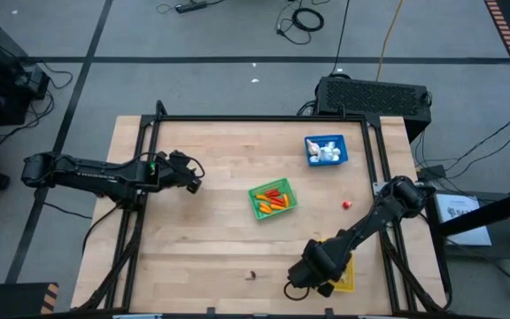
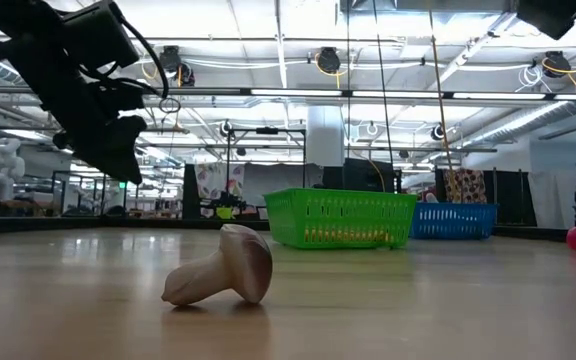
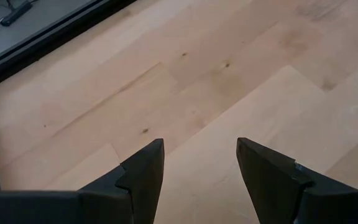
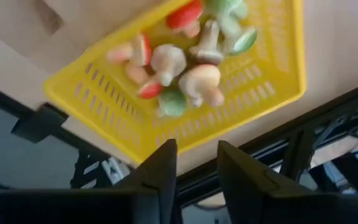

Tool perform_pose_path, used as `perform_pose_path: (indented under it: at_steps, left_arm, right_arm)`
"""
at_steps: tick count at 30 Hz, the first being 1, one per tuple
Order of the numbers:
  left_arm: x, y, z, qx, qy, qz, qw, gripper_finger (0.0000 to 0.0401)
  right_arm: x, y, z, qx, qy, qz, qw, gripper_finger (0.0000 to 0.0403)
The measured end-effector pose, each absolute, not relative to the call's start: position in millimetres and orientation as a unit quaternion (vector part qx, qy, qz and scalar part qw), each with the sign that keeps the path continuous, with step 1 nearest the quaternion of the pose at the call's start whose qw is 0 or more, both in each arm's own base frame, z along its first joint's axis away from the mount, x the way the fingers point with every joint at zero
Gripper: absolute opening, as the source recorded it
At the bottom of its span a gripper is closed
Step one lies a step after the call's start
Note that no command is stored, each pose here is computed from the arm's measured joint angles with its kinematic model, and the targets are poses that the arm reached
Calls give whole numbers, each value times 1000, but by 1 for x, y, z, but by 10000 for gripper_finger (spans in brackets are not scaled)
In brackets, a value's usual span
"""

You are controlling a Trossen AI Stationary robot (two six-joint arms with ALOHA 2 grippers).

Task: Sort produce into baskets
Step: Adjust the green bin

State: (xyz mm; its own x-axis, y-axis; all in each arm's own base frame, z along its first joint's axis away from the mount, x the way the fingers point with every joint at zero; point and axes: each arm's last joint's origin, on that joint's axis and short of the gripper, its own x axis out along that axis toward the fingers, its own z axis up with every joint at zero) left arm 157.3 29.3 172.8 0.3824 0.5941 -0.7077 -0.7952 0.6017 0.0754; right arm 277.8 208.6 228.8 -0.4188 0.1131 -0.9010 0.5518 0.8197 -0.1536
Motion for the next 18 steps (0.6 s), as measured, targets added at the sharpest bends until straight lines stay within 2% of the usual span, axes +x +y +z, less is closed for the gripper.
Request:
perform_pose_path:
  at_steps: [4,9,12,14,18]
  left_arm:
    - [157,29,173,-140,360,424,819,210]
    - [158,29,173,-140,356,425,820,210]
    - [158,29,173,-140,355,425,821,210]
    - [158,29,173,-141,355,426,820,210]
    - [158,29,173,-141,355,426,820,210]
  right_arm:
    - [278,207,232,197,822,-201,496,135]
    - [286,189,255,116,752,-209,614,132]
    - [295,164,265,96,706,-256,653,110]
    - [305,142,264,90,693,-283,657,88]
    - [326,96,251,96,694,-280,656,21]
